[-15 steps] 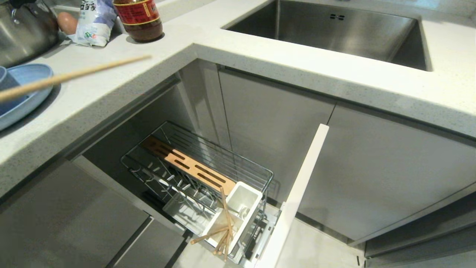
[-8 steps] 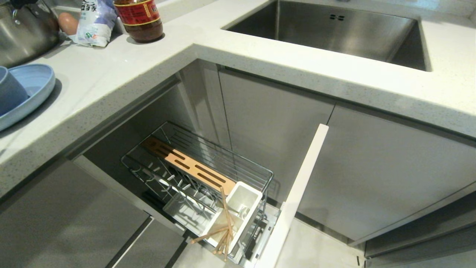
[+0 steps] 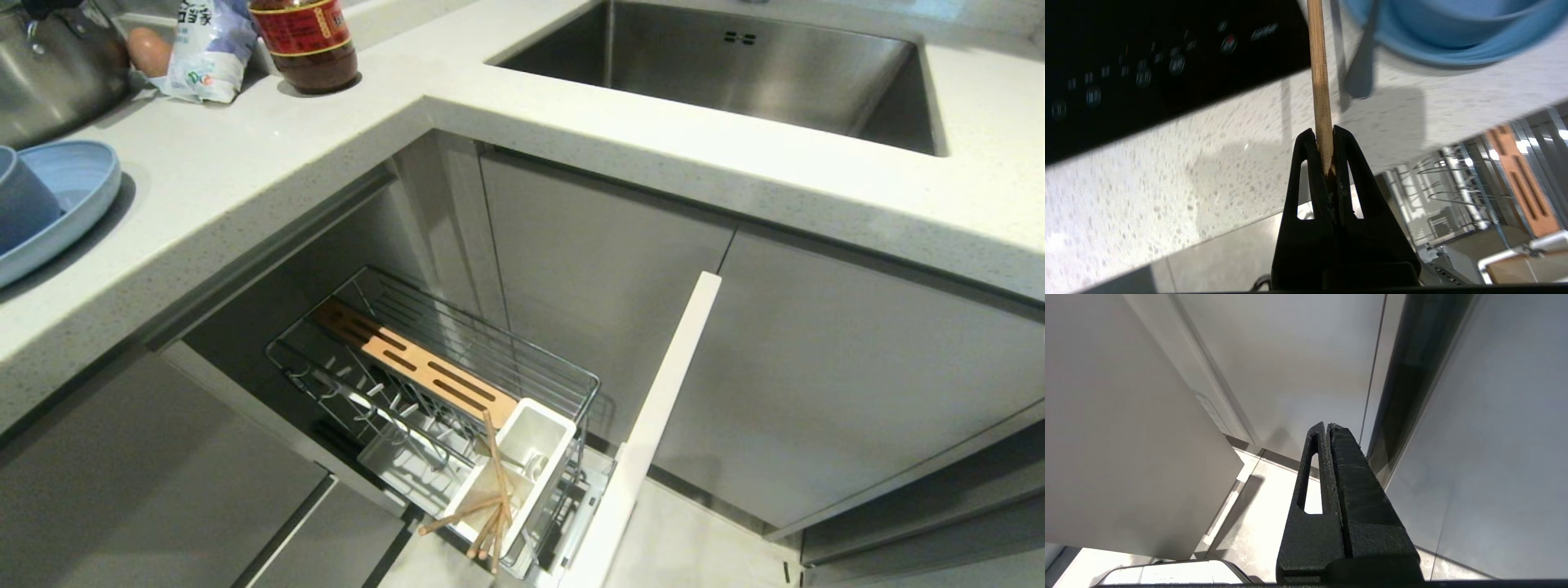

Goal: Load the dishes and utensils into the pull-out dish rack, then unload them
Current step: Take the chopsticks out of the cupboard

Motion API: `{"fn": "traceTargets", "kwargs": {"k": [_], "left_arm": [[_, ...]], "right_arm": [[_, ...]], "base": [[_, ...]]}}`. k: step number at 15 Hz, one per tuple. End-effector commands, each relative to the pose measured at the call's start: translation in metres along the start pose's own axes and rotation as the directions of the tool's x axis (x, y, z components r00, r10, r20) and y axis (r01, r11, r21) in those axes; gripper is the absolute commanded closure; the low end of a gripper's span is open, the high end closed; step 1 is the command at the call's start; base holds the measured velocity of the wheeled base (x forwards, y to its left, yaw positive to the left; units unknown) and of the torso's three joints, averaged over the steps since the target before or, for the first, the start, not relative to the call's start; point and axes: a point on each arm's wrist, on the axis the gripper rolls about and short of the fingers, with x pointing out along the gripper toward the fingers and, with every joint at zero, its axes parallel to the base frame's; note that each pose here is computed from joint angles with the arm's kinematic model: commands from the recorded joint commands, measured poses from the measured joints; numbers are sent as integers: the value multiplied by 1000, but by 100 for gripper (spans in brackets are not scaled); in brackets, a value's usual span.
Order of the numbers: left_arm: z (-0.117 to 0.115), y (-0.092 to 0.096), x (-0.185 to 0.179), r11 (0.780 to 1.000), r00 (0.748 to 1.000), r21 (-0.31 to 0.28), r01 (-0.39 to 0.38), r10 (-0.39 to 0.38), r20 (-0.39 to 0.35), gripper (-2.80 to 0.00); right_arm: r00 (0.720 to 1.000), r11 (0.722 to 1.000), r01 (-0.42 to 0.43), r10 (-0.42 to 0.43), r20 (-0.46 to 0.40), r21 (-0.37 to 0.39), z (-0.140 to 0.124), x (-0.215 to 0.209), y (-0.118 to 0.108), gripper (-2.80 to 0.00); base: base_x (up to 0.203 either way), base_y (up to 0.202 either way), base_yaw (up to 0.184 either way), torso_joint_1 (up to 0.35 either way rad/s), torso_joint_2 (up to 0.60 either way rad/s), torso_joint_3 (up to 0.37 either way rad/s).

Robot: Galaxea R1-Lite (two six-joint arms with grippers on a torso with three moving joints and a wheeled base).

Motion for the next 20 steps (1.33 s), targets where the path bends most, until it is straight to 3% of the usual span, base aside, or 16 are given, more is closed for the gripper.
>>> {"fn": "traceTargets", "kwargs": {"k": [1,6,12,17,20], "left_arm": [[-3,-8,33,998,995,-9,-55,54,-89,0],[8,-19,60,999,1000,-42,-6,6,-1,0],[9,-26,72,994,993,-26,104,-105,-61,0],[10,-27,73,992,991,-18,122,-122,-52,0],[16,-29,74,991,991,-12,133,-133,-7,0]], "right_arm": [[1000,1000,0,0,4,1,0,0,0,0],[1000,1000,0,0,5,1,0,0,0,0],[1000,1000,0,0,5,1,0,0,0,0],[1000,1000,0,0,5,1,0,0,0,0],[1000,1000,0,0,5,1,0,0,0,0]], "base": [[0,0,0,0,0,0],[0,0,0,0,0,0],[0,0,0,0,0,0],[0,0,0,0,0,0],[0,0,0,0,0,0]]}}
